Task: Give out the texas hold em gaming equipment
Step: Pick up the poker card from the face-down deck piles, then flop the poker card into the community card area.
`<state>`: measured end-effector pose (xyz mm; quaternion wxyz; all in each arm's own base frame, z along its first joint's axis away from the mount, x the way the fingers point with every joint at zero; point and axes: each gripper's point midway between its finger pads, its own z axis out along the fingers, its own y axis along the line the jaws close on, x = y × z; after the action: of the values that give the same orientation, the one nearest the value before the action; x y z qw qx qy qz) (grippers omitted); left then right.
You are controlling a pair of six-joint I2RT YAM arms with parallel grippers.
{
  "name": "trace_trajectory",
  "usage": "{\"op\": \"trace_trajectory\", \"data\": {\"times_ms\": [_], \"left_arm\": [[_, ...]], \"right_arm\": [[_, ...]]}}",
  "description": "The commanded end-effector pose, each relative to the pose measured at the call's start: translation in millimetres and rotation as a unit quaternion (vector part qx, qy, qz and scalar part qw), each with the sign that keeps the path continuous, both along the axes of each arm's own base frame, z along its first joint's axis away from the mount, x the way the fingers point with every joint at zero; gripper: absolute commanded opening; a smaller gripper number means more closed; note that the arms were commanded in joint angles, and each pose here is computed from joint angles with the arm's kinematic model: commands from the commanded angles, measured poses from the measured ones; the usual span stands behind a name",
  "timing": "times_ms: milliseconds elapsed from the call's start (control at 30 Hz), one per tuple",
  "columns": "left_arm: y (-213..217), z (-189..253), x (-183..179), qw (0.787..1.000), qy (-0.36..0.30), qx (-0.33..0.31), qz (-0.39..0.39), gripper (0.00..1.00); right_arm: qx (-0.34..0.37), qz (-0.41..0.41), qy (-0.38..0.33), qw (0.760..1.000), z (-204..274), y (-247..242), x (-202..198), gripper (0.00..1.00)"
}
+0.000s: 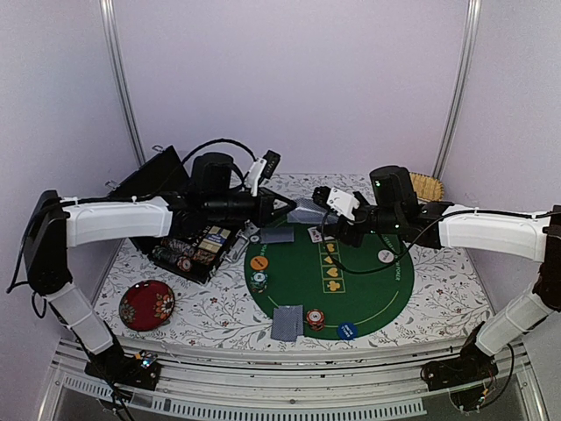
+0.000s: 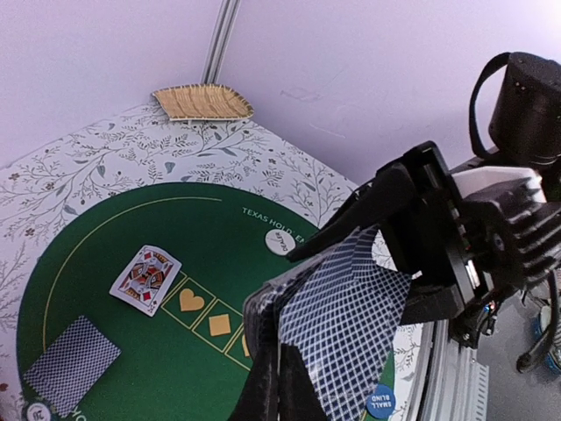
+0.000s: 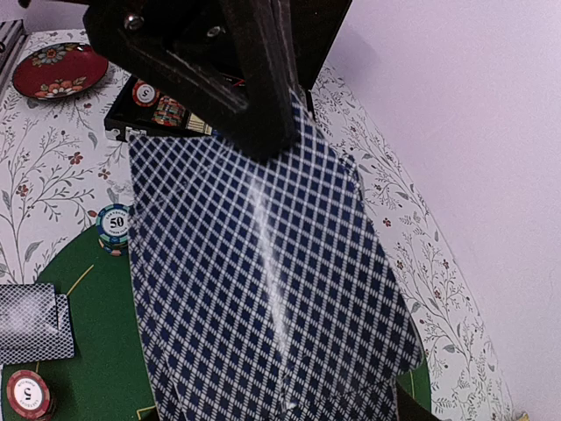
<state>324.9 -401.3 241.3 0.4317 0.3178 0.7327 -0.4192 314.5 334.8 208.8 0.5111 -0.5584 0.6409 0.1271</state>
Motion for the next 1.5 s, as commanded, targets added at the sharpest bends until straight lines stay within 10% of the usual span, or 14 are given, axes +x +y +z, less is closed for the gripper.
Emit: {"op": "trace_trajectory", "data": {"times_ms": [0, 367, 533, 700, 967, 1467], "left_arm": [[14.1, 14.2, -6.4, 1.000, -0.015, -0.005, 0.007, 0.00], [63.1, 92.8, -33.9, 0.972, -0.225, -0.065, -0.001, 0.00], [83.3, 33.8, -19.8, 0.903, -0.419, 0.089, 0.035, 0.00], [58.9, -34.4, -2.6, 0.868, -0.467, 0.172, -0.012, 0.00], [-8.3, -86.7, 16.2, 0.785, -0.583, 0.195, -0.074, 0.00], [-89.1, -188.5, 0.1, 0.700, -0.648, 0.231, -0.194, 0.00]], "right_arm": [[0.028, -0.001, -0.023, 0.999, 27.0, -0.4, 4.1, 0.47], [0.038, -0.041, -0.014, 0.998, 26.8, -33.2, 27.0, 0.47], [0.036, -0.069, -0.026, 0.997, 33.6, -54.8, 32.3, 0.47], [0.041, -0.083, -0.037, 0.995, 45.8, -68.0, 32.2, 0.47], [0.036, -0.102, -0.045, 0.993, 55.2, -82.2, 32.0, 0.47], [0.043, -0.102, -0.048, 0.993, 61.5, -89.0, 23.2, 0.47]]}}
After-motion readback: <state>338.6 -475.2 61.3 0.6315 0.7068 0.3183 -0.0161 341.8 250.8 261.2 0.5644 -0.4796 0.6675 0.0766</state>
